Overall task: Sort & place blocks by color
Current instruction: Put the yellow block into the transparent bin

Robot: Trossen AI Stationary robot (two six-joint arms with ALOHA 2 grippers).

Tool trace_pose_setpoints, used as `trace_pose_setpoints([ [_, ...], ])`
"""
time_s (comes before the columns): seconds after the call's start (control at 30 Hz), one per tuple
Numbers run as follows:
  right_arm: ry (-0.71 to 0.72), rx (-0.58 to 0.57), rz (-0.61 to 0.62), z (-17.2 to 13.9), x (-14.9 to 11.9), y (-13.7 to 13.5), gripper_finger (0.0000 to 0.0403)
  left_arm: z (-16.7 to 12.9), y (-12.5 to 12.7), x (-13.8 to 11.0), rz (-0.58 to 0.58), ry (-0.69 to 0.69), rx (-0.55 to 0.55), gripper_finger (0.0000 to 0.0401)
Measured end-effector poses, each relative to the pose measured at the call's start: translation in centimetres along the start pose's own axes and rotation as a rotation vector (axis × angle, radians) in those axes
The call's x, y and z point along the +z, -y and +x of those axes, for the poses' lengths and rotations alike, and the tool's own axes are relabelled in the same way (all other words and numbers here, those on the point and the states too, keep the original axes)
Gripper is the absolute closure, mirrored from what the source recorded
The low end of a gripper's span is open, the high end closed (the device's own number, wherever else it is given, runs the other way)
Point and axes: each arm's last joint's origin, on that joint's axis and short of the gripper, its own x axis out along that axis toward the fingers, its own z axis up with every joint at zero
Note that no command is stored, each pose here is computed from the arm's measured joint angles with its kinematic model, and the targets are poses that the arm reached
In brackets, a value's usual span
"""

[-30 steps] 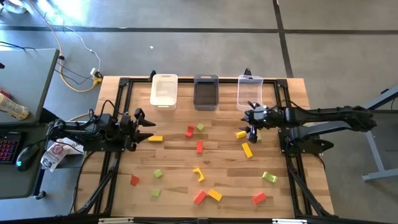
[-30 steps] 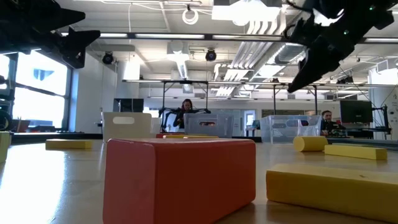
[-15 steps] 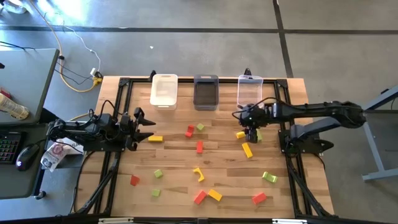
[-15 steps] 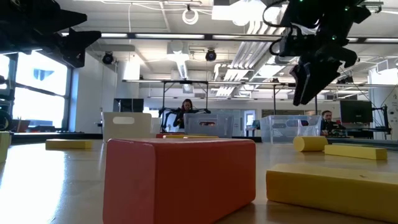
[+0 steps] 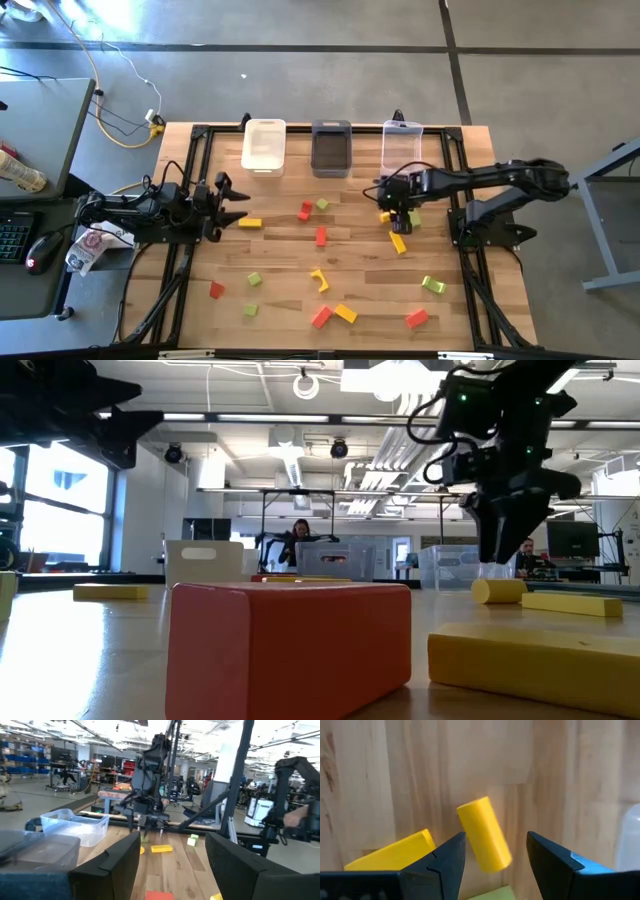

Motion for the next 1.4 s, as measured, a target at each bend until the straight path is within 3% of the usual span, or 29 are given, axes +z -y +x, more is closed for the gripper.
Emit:
trace_pose_setpoints([
  [0.57,-0.111,0.04,-0.045,3.4,0.4,-0.1,0.021,0.0,-0.1,-0.1,0.001,-0.011,0.033,0.019],
  [0.97,-0.112,0.021,0.044,3.3,0.4,-0.1,0.0311,0.0,-0.3,-0.5,0.004,-0.042,0.088,0.019],
  [1.4,-0.113,0.026,0.142,3.3,0.4,-0.1,0.0315,0.0,-0.4,-0.6,0.006,-0.056,0.105,0.019],
])
